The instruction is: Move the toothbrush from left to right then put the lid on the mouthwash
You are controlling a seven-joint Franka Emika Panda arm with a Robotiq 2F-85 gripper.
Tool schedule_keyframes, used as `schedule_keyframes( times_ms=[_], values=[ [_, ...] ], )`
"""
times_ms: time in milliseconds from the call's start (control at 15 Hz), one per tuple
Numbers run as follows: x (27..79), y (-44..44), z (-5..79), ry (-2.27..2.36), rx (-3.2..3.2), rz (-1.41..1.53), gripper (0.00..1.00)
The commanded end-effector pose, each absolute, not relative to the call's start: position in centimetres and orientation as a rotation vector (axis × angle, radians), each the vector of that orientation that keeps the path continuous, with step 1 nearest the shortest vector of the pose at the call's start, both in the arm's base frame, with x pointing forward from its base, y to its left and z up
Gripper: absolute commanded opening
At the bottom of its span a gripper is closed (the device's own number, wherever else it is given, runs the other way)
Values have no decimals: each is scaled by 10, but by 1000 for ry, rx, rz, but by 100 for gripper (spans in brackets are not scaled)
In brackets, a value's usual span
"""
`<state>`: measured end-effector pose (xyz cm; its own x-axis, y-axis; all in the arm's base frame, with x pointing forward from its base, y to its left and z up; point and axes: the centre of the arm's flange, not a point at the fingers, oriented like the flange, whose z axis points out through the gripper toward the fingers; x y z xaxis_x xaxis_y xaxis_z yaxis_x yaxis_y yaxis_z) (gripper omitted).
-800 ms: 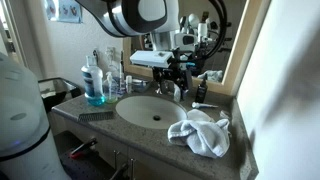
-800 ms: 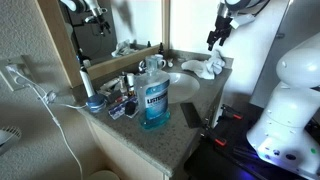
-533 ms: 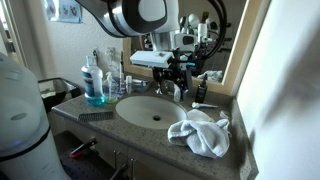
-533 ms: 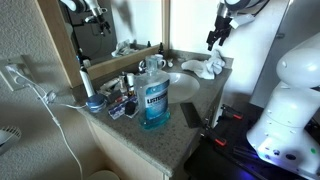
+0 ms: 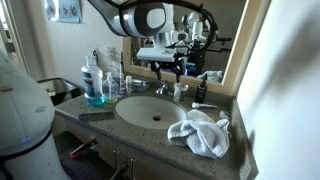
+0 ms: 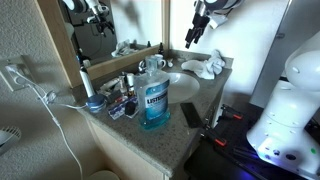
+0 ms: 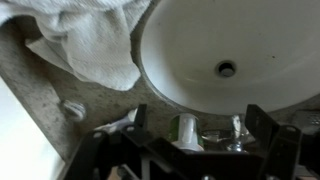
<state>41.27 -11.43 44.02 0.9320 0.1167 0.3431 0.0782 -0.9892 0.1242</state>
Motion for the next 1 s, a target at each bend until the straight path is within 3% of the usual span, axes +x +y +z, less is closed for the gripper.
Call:
schedule_keyframes(
  times_ms=[0, 933],
  values=[
    [468, -81, 440, 416, 3005, 590, 100],
    [570, 98, 410, 1352, 3009, 767, 100]
  ],
)
